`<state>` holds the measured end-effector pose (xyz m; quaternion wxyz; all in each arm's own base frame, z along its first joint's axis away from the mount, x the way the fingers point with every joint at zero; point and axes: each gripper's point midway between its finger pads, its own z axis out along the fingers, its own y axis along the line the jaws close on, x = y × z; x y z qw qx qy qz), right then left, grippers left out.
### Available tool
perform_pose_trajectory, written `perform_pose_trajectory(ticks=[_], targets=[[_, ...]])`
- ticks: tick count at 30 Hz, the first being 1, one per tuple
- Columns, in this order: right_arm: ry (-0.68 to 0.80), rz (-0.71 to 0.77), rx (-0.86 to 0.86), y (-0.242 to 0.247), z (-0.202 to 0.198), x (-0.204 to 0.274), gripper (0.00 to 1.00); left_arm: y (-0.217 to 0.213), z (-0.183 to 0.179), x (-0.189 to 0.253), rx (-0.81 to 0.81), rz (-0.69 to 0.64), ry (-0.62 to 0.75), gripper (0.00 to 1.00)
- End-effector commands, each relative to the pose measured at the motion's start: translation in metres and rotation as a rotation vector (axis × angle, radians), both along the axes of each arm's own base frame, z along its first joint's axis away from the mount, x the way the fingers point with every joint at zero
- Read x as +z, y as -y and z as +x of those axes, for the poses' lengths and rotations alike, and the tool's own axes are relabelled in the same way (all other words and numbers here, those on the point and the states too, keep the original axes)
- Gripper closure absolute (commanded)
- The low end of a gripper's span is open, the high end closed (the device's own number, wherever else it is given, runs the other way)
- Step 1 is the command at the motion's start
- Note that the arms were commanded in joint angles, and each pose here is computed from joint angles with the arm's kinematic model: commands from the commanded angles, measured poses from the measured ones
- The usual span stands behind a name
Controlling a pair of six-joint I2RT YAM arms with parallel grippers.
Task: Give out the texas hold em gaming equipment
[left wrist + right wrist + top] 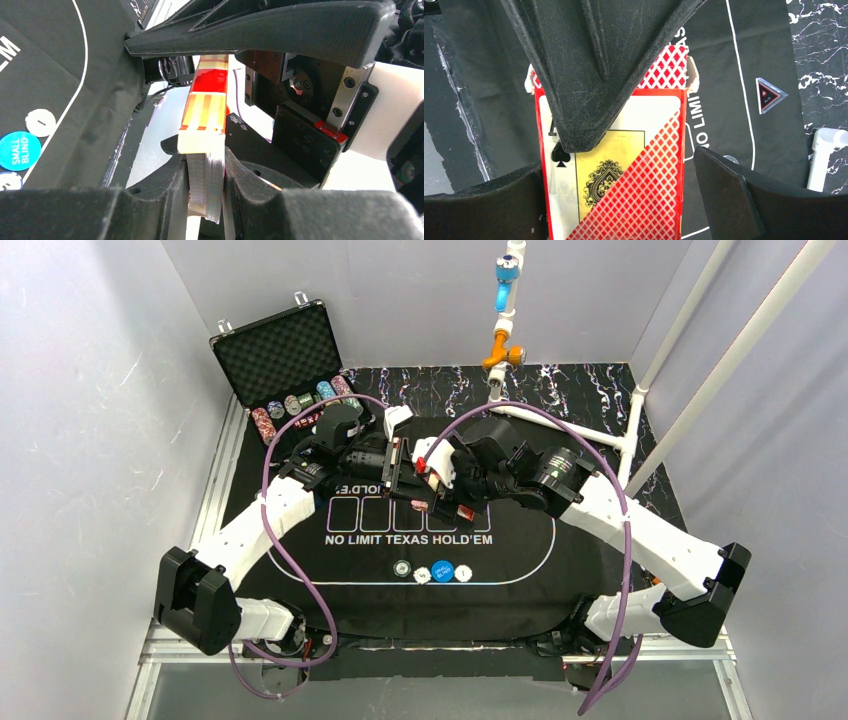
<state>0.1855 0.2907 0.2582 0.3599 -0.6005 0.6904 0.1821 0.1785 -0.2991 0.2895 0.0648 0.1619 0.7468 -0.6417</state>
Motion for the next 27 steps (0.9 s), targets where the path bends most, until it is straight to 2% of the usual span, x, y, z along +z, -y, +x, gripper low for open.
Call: perform_pose_trajectory(ticks=[1,13,24,25,27], targets=[[0.046,0.051,-0.035,-0.002,0.009,0.014,0.02,-0.002,-0.009,0.012,-0.04,-0.033,0.024,1.0],[0.082,0.019,0.034,-0.001,0.008,0.014,0.03,-0.001,-0.006,0.004,-0.031,0.002,-0.013,1.0],[0.084,0.045,-0.008,-0.007,0.015,0.015,0.02,0.001,-0.005,-0.001,-0.028,0.025,-0.025,1.0],[0.081,0.049,-0.003,-0.008,0.014,0.016,0.05,0.001,-0.005,-0.001,-0.029,0.027,-0.026,1.0],[0.072,0.043,0.005,-0.009,0.013,0.014,0.21,0.001,-0.005,-0.001,-0.028,0.028,-0.025,1.0]])
